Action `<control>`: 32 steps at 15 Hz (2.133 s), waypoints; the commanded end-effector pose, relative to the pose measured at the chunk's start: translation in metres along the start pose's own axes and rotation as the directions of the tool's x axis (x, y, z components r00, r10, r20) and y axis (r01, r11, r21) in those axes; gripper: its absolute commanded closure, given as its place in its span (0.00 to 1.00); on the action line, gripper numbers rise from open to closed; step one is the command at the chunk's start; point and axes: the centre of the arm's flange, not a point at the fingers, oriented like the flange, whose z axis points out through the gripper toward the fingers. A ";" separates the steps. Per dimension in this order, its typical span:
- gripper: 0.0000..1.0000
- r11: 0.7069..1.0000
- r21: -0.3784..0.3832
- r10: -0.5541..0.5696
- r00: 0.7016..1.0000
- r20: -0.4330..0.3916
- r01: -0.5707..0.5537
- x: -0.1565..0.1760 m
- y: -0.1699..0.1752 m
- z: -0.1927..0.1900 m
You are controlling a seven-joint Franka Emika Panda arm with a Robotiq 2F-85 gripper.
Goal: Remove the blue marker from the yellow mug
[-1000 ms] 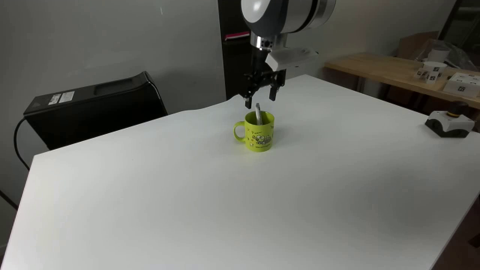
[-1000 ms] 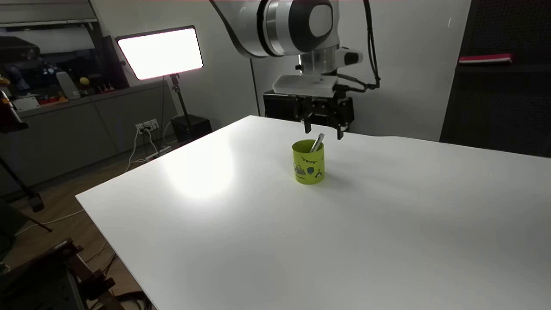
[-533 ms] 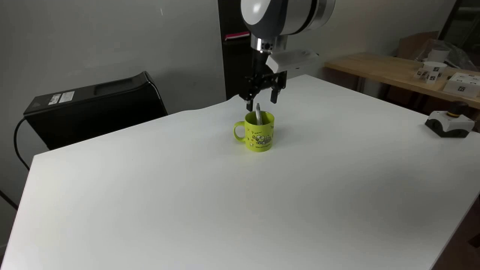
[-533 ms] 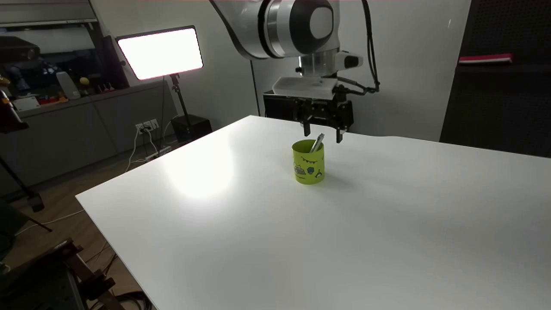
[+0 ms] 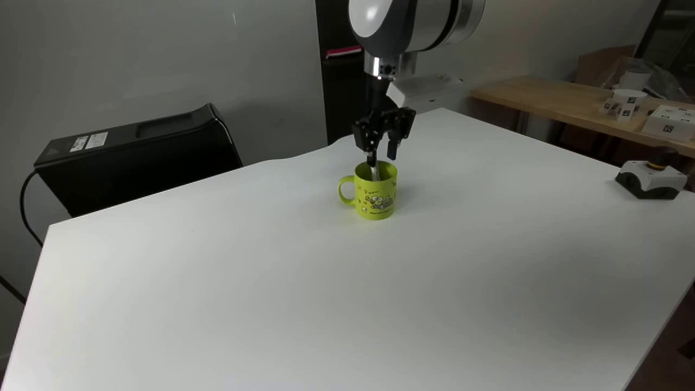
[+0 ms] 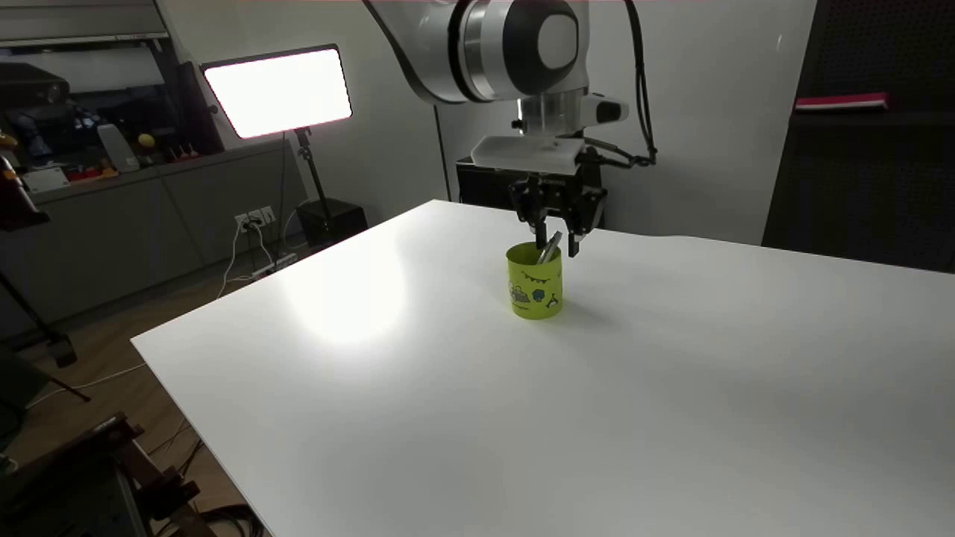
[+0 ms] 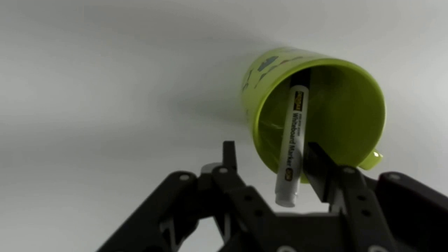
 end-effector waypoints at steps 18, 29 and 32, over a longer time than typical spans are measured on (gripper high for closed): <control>0.98 0.995 -0.086 -0.058 0.998 -0.025 0.055 0.031 -0.015 -0.047; 0.96 0.992 -0.105 -0.080 0.994 -0.076 0.072 0.043 -0.021 -0.128; 0.96 0.990 -0.119 -0.094 0.990 -0.103 0.081 0.041 -0.025 -0.175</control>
